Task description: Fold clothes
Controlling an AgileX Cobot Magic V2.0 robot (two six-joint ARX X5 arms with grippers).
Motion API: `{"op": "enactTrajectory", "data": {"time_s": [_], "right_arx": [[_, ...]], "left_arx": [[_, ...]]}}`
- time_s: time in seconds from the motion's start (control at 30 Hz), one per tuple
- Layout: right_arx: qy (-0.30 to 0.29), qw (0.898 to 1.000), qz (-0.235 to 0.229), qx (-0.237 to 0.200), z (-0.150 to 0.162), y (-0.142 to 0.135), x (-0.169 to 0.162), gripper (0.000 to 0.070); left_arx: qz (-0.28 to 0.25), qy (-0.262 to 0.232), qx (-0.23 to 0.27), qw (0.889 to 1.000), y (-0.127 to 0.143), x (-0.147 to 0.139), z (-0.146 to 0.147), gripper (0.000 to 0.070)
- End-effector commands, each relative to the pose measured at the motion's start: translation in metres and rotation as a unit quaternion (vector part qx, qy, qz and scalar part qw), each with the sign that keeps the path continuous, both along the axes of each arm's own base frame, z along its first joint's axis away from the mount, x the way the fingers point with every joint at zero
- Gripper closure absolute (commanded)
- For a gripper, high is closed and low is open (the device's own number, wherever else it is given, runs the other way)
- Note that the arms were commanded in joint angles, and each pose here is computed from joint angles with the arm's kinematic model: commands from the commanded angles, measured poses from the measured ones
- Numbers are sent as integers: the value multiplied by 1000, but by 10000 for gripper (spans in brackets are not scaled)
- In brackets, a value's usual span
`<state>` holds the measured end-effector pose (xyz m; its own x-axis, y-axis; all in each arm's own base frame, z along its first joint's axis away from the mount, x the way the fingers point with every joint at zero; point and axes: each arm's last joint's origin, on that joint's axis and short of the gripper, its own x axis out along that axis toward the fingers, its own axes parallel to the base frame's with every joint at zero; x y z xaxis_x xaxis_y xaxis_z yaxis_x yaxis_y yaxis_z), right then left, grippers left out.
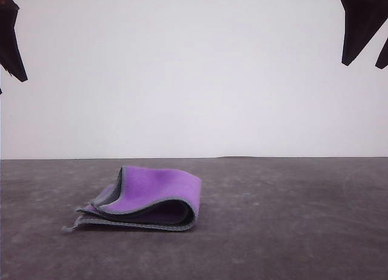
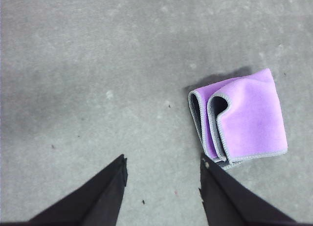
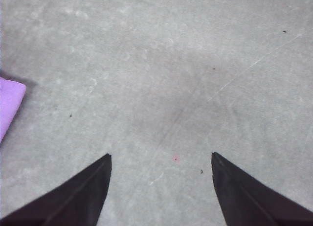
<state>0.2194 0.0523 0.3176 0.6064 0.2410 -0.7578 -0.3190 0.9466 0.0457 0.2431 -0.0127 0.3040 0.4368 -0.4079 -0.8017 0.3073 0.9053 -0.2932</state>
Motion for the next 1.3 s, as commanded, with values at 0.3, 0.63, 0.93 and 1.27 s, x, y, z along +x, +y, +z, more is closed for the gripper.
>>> {"op": "enactTrajectory", "data": {"time_s": [0.3, 0.63, 0.93, 1.27], "right_arx": [[-9, 1000, 15, -11, 3, 1, 3, 690], [-16, 1000, 12, -6, 4, 1, 4, 690], [-16, 1000, 12, -6, 4, 1, 4, 690], [-16, 1000, 12, -6, 4, 1, 4, 690]], "left_arx": [[7, -12, -5, 1000, 0, 3, 3, 685], [19, -6, -11, 1000, 0, 4, 3, 684], [-12, -53, 32, 998, 1, 0, 10, 684], [61, -331, -11, 942, 5, -57, -16, 684]]}}
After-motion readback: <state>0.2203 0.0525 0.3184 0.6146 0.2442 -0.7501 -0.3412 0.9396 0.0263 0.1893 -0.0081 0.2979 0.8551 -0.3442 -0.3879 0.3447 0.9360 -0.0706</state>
